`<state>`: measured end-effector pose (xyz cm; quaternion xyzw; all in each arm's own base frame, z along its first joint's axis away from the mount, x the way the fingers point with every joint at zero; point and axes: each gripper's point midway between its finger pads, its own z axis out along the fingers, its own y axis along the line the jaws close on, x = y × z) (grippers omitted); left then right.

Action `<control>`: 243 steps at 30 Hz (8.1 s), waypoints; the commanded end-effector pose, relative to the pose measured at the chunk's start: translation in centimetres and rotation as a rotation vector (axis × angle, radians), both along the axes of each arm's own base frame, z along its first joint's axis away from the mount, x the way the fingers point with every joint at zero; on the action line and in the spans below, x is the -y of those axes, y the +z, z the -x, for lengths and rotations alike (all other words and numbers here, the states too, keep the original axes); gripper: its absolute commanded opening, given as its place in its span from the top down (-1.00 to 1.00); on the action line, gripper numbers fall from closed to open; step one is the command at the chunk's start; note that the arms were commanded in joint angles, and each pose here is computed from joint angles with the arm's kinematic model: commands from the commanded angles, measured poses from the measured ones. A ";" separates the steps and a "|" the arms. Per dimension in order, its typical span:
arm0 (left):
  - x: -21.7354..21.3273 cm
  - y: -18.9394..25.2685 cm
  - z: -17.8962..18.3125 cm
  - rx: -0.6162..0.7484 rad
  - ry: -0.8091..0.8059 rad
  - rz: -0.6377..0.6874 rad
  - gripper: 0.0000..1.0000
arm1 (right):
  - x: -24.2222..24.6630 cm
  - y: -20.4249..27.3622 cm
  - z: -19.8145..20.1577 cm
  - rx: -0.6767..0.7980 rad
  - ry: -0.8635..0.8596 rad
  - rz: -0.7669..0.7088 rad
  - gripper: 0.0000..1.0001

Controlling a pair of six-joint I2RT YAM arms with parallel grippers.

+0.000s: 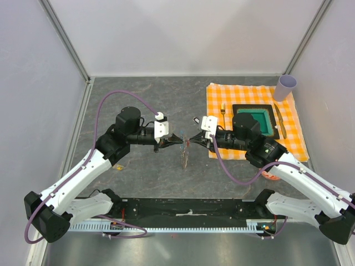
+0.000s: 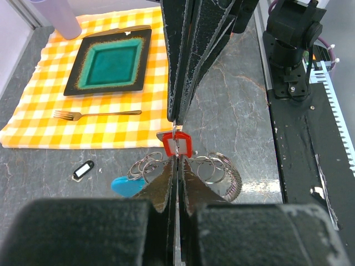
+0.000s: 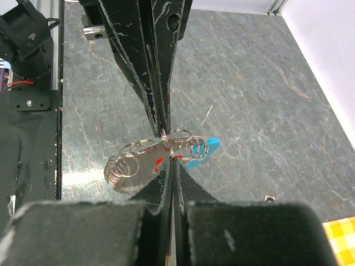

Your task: Put the keys on the keyring

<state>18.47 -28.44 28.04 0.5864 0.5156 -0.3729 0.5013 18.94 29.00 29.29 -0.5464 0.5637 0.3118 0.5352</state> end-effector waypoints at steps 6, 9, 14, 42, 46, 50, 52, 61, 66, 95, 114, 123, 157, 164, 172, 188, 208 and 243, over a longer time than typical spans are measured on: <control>0.4 1.9 0.1 0.062 -0.020 0.055 0.96 | -0.1 1.8 0.0 0.048 0.005 -0.037 1.00; 0.4 1.9 0.1 0.063 -0.019 0.054 0.96 | 0.1 2.0 -0.1 0.055 -0.006 -0.039 1.00; 0.4 2.0 0.1 0.067 -0.016 0.056 0.97 | 0.0 1.9 0.1 0.051 0.009 -0.040 1.00; 0.3 2.0 -0.1 0.069 -0.001 0.053 0.96 | -0.2 1.6 0.3 0.039 0.024 -0.030 1.00; 0.3 1.9 -0.1 0.071 -0.003 0.053 0.96 | 0.0 1.6 0.2 0.042 0.014 -0.029 1.00; 0.2 1.9 -0.2 0.068 0.001 0.052 0.96 | -0.3 1.6 0.2 0.038 0.024 -0.030 1.00; 0.3 2.0 -0.1 0.069 -0.002 0.054 0.96 | -0.3 1.5 0.3 0.034 0.033 -0.029 1.00; 0.3 2.0 -0.1 0.067 -0.005 0.054 0.96 | -0.6 1.3 0.6 0.021 0.054 -0.029 1.00; 0.3 2.0 0.0 0.063 -0.009 0.056 0.96 | -0.7 1.3 0.7 0.018 0.061 -0.030 1.00; 0.3 2.0 -0.1 0.071 -0.003 0.053 0.96 | -0.1 1.6 0.2 0.042 0.018 -0.032 1.00; 0.4 2.0 0.4 0.062 -0.028 0.057 0.97 | -0.2 1.3 0.2 0.038 0.023 -0.026 1.00; 0.4 1.9 0.7 0.061 -0.050 0.058 0.96 | -0.2 1.3 0.2 0.036 0.024 -0.025 1.00; 0.7 1.8 1.0 0.043 -0.075 0.058 0.96 | -0.9 1.1 1.1 0.018 0.095 -0.029 1.00; 0.5 1.4 1.9 0.044 -0.124 0.034 0.97 | -1.0 1.3 1.4 0.022 0.109 -0.032 1.00; 0.3 1.5 2.1 0.061 -0.141 0.020 0.97 | -0.9 1.4 2.4 0.007 0.156 -0.024 1.00; 0.3 1.6 1.3 0.053 -0.089 0.019 0.96 | -0.9 1.3 2.4 0.002 0.152 -0.014 1.00; 0.2 1.5 1.1 0.064 -0.076 0.017 0.96 | -0.5 1.4 1.7 0.017 0.101 -0.010 1.00; 0.5 1.5 1.0 0.037 -0.076 0.024 0.96 | -1.2 0.9 2.2 -0.014 0.148 -0.011 1.00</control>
